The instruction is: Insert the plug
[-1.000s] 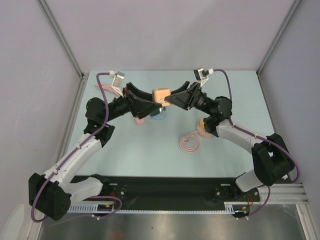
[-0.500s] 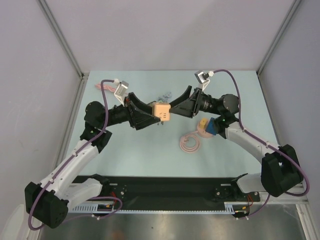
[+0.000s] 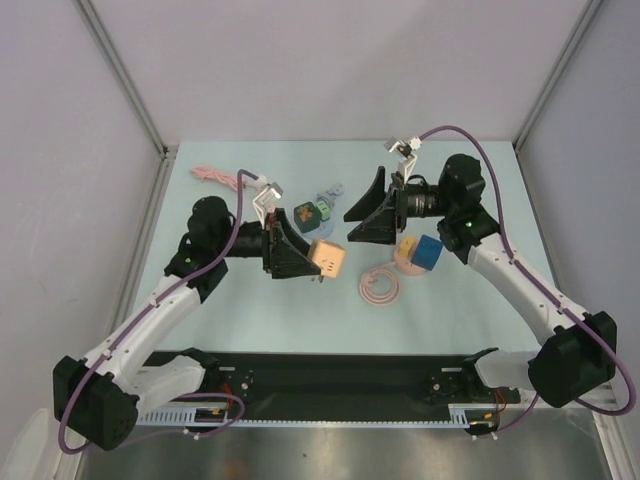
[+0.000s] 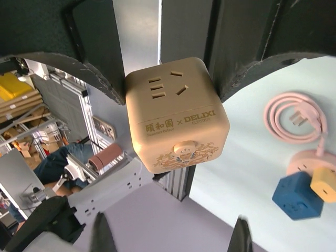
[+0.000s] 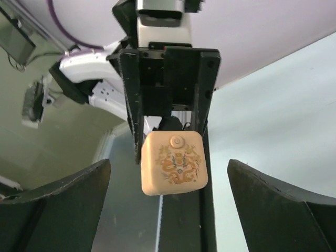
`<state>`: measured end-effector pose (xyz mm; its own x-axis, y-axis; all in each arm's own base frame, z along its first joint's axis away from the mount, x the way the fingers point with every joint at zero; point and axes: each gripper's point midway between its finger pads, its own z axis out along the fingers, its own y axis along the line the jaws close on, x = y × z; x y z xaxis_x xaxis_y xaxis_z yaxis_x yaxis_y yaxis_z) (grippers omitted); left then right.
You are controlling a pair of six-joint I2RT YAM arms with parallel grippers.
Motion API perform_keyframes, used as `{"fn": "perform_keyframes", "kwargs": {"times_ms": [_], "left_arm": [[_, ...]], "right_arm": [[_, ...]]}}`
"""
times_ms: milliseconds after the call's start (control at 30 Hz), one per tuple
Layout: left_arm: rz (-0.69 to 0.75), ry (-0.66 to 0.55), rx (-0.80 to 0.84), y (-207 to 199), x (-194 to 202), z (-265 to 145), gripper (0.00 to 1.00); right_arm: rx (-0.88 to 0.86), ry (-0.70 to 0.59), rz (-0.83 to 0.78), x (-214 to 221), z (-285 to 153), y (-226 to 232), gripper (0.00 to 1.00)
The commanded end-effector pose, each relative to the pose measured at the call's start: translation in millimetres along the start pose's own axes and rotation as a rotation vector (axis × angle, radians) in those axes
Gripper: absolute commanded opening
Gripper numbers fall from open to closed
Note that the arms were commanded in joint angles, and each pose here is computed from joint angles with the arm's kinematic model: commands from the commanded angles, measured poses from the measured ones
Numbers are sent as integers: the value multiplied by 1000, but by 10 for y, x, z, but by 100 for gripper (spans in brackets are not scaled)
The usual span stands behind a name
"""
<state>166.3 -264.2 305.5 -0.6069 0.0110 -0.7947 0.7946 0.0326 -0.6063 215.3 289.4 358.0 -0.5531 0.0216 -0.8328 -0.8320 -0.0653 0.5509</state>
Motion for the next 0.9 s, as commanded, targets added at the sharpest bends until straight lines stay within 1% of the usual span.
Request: {"fn": "perform_keyframes", "kwargs": {"times_ms": [0, 67, 100, 267, 333, 367, 467, 500, 633, 700, 733, 767, 800, 833, 867], "left_arm": [[64, 42, 57, -120, 32, -10, 0], [60, 57, 68, -119, 63, 7, 0], [59, 63, 73, -122, 77, 12, 0], [74, 81, 86, -158, 108, 10, 0], [81, 90, 97, -186, 115, 15, 0], [92, 95, 100, -187, 121, 15, 0], [91, 109, 98, -199, 139, 16, 0], [105, 111, 104, -218, 142, 19, 0], [104, 122, 95, -166, 175, 29, 0], [104, 126, 89, -116, 192, 38, 0], [104, 129, 92, -116, 203, 40, 0], [101, 134, 92, -83, 220, 49, 0], [98, 138, 93, -75, 232, 50, 0], [92, 143, 90, -64, 238, 51, 1], [95, 141, 77, -43, 230, 55, 7]], "right_arm": [[-60, 116, -110, 94, -29, 232, 100], [-52, 159, -68, 161, -6, 223, 100], [-48, 171, -100, 183, 37, 206, 100], [-85, 232, -36, 343, 134, 196, 100], [-91, 257, -48, 389, 208, 212, 100], [-73, 285, -6, 473, 226, 162, 100], [-42, 341, -9, 616, 274, 149, 100], [-23, 345, -14, 630, 283, 117, 100], [-68, 368, 11, 709, 331, 170, 98], [-82, 385, 29, 767, 361, 167, 86], [-91, 391, 36, 789, 368, 170, 75], [-114, 393, 43, 797, 364, 202, 46], [-121, 395, 48, 810, 373, 205, 28], [-117, 396, 53, 816, 374, 198, 15], [-122, 393, 57, 837, 386, 179, 0]]}}
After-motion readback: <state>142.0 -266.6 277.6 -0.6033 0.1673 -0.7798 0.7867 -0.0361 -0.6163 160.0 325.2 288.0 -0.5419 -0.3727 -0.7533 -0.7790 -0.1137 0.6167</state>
